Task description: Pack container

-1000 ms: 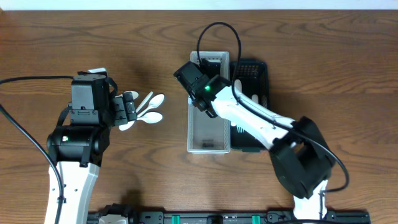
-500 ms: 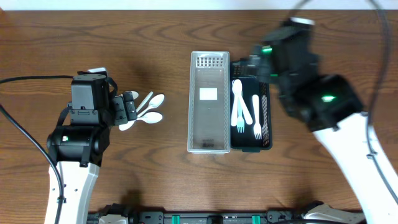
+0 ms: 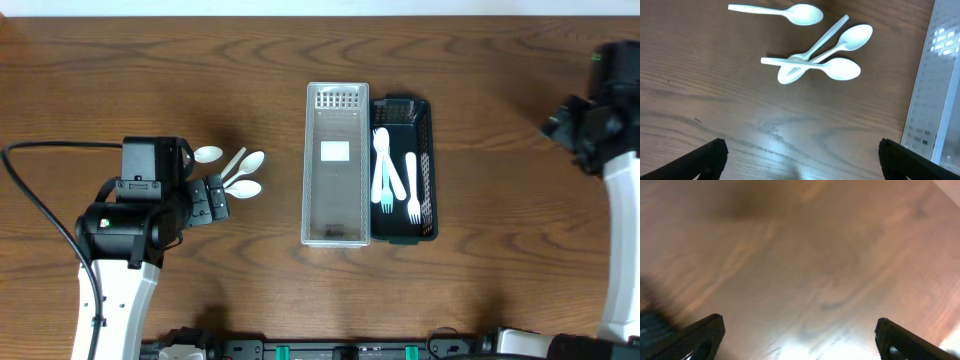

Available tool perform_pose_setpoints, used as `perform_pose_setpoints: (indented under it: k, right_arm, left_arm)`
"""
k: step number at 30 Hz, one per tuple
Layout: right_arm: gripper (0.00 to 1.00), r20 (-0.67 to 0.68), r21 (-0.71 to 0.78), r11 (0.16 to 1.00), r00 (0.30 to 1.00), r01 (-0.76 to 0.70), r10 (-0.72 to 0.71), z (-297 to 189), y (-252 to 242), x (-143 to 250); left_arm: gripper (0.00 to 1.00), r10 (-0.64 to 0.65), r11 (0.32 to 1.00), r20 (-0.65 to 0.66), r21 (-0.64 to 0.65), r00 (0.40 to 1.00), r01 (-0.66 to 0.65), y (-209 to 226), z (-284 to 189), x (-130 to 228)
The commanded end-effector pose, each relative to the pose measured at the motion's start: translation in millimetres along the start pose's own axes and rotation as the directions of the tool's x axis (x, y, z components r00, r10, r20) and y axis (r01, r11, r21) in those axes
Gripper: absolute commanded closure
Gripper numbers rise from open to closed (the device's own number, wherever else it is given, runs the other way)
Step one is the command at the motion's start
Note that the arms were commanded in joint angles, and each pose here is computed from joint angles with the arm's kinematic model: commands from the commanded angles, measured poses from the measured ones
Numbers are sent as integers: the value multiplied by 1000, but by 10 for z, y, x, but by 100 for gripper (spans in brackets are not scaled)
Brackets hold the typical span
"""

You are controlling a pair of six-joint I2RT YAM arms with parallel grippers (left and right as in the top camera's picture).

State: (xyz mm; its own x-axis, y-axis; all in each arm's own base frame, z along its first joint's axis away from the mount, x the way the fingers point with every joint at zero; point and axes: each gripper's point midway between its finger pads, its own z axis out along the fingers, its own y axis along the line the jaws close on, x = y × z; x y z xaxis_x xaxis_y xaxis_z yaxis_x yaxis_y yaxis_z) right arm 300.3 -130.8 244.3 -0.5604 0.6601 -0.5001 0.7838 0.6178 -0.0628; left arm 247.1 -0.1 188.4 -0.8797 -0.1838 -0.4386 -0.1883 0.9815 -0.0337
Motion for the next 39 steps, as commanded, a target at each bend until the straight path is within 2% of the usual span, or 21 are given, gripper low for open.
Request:
perform_pose_setpoints:
  k: [1,6,14,16,20,22,24,25,27,29,33,34,37,39]
  right_arm:
    - [1,-19,39,997,997,-73,74,93,-216,-48]
    - [1,-20,65,991,993,-118,119,135,-372,-98]
    - [1,-20,66,991,993,-119,121,136,-377,-99]
    - [1,-20,66,991,993,-119,121,136,-377,-99]
    - [1,-20,66,991,993,-119,121,136,-377,-99]
    - [1,-20,66,991,993,-119,121,136,-377,-99]
    - [1,-20,66,991,993,-119,121,136,-377,-99]
    - [1,-20,66,991,993,-119,121,136,-377,-99]
    - [1,-20,66,991,993,-119,121,136,-377,-99]
    - [1,-20,66,991,993,-119,121,136,-377,-99]
    - [1,-20,66,991,993,-119,121,136,-377,-99]
    - [1,-20,66,991,993,-119,121,136,-377,-99]
    - [1,-20,66,991,993,-119,121,136,-377,-99]
    - [1,-20,66,991,993,-119,121,136,-377,-99]
  left_arm:
    - [2,-21,1000,8,14,1000,21,-16,-32,-39]
    - [2,-14,1000,-39,0,999,14,-16,81,-19]
    - [2,1,1000,-251,-26,968,-8,-68,604,-42]
    - [2,-43,999,-269,-9,962,42,-152,695,-124]
    - [2,-226,974,-246,-47,943,221,-173,849,-324]
    - [1,-243,970,-228,-44,943,239,-148,931,-405]
    - [1,-320,947,-232,-72,919,312,-80,1003,-413]
    - [0,-388,922,-235,-93,891,377,-49,1037,-405]
    - [9,-549,836,-244,-148,799,529,-11,1127,-364]
    - [22,-658,753,-252,-199,710,627,-9,1223,-306]
    - [22,-831,557,-227,-323,508,765,-9,1424,-170]
    - [22,-870,492,-216,-354,442,796,-19,1468,-132]
    - [22,-928,366,-223,-399,298,841,-115,1568,-58]
    - [22,-950,300,-209,-425,230,854,-140,1611,-27]
